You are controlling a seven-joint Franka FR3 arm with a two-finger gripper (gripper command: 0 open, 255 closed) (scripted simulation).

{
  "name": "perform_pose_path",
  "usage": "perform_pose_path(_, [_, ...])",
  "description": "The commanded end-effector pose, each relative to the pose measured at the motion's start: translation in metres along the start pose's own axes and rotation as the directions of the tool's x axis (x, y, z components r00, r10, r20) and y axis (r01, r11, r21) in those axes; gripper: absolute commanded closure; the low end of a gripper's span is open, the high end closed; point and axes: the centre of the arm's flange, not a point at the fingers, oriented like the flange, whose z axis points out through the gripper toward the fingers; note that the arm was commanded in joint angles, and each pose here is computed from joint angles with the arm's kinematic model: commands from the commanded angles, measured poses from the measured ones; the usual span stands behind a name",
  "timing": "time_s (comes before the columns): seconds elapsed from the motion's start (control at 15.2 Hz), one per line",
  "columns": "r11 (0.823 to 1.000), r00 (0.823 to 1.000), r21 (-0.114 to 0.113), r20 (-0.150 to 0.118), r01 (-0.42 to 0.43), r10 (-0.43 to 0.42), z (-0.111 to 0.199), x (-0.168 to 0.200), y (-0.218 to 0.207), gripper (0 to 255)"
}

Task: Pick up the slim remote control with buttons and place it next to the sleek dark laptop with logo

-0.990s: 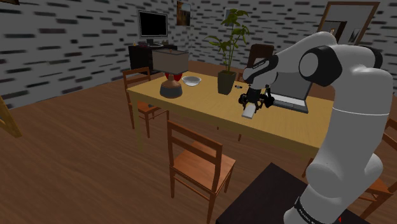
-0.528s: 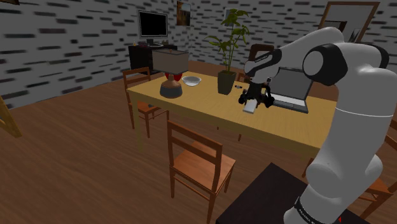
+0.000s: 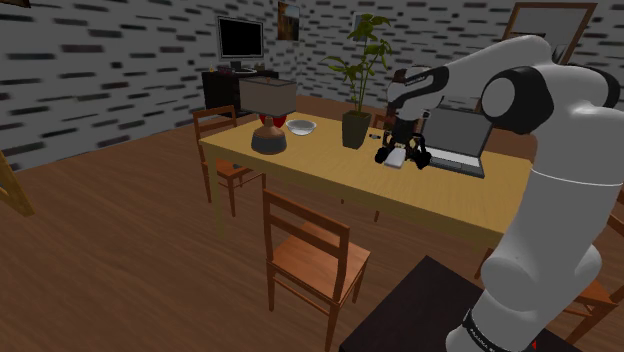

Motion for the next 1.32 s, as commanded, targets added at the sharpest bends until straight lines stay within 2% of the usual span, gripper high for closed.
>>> perform_pose_path(0.0, [1.000, 1.000, 0.000, 0.000, 0.000, 0.000, -0.010, 0.001, 0.000, 255])
perform_pose_path(1.25, [1.000, 1.000, 0.000, 0.000, 0.000, 0.000, -0.110, 0.000, 0.001, 255])
